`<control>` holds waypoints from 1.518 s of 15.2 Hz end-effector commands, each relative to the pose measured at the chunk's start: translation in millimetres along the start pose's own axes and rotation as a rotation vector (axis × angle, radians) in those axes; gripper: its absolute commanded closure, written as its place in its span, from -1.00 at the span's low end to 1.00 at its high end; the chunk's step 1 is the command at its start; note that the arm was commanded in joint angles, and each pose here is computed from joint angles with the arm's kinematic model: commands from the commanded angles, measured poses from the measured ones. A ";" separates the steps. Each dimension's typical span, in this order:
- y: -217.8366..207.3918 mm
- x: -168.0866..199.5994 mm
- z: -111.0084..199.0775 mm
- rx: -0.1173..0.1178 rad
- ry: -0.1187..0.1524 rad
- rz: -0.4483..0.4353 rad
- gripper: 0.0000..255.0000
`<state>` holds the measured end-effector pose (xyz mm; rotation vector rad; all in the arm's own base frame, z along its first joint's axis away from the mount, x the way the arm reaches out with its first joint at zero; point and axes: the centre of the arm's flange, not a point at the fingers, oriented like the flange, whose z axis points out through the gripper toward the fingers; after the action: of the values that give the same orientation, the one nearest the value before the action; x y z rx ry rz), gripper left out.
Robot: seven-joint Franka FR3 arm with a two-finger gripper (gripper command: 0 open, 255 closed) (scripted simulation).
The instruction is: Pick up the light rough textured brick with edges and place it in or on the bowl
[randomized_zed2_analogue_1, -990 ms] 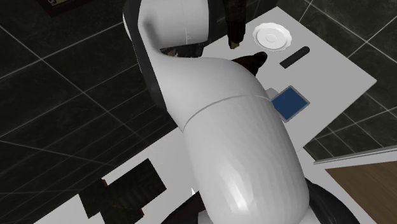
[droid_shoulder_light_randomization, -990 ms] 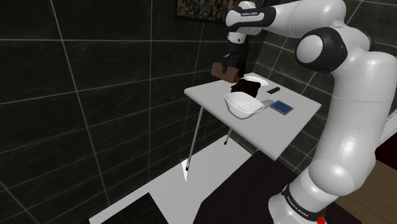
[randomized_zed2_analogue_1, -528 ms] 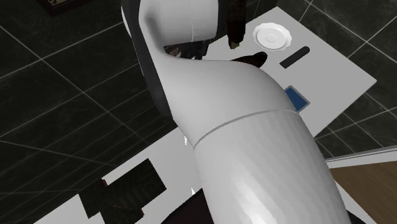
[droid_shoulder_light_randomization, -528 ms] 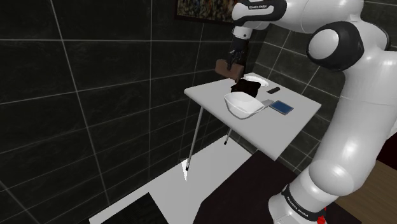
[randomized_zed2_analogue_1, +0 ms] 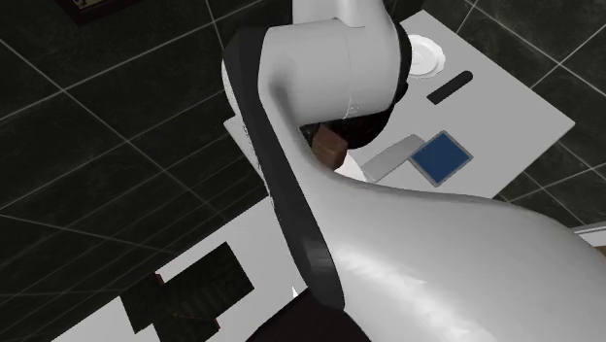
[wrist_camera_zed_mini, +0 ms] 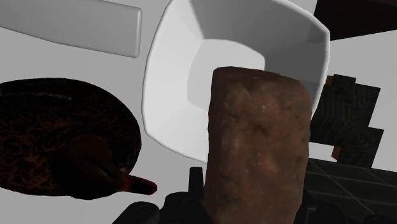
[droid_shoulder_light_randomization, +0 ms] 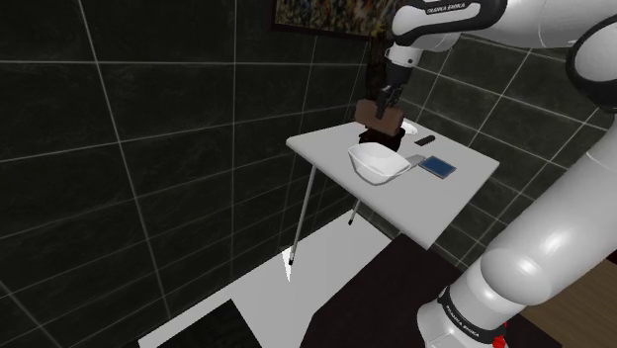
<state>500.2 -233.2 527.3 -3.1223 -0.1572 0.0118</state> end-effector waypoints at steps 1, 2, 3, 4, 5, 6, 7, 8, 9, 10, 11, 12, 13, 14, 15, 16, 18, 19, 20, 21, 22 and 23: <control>-7.1 -26.0 0.3 0.000 0.001 -0.001 1.00; -9.7 -38.9 -0.7 0.000 0.001 -0.001 1.00; -12.3 -51.8 -1.6 0.000 0.001 -0.001 1.00; -15.2 -66.4 -2.7 0.000 0.001 -0.001 1.00; -15.1 -66.3 2.6 0.000 0.001 -0.001 1.00; -15.1 -66.3 7.9 0.000 0.001 -0.001 1.00; -15.0 -66.3 13.2 0.000 0.001 -0.001 1.00; -14.9 -66.2 18.4 0.000 0.001 -0.001 1.00; -14.8 -66.2 23.7 0.000 0.001 -0.001 1.00; -14.7 -66.2 29.0 0.000 0.001 -0.001 1.00; -14.6 -66.1 34.3 0.000 0.001 -0.001 1.00; -14.6 -66.1 39.6 0.000 0.001 -0.001 1.00; -14.5 -66.0 44.8 0.000 0.001 -0.001 1.00; -14.4 -66.0 50.1 0.000 0.001 -0.001 1.00; -14.3 -66.0 55.4 0.000 0.001 -0.001 1.00; -14.2 -65.9 60.7 0.000 0.001 -0.001 1.00; -14.1 -65.9 71.2 0.000 0.001 -0.001 1.00; -14.0 -65.8 76.5 0.000 0.001 -0.001 1.00; -13.9 -65.8 81.8 0.000 0.001 -0.001 1.00; -13.9 -65.8 83.6 0.000 0.001 -0.001 1.00; -13.9 -65.8 83.6 0.000 0.001 -0.001 1.00; -13.9 -65.8 83.6 0.000 0.001 -0.001 1.00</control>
<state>432.6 -224.7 444.8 -3.1221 -0.1583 0.0119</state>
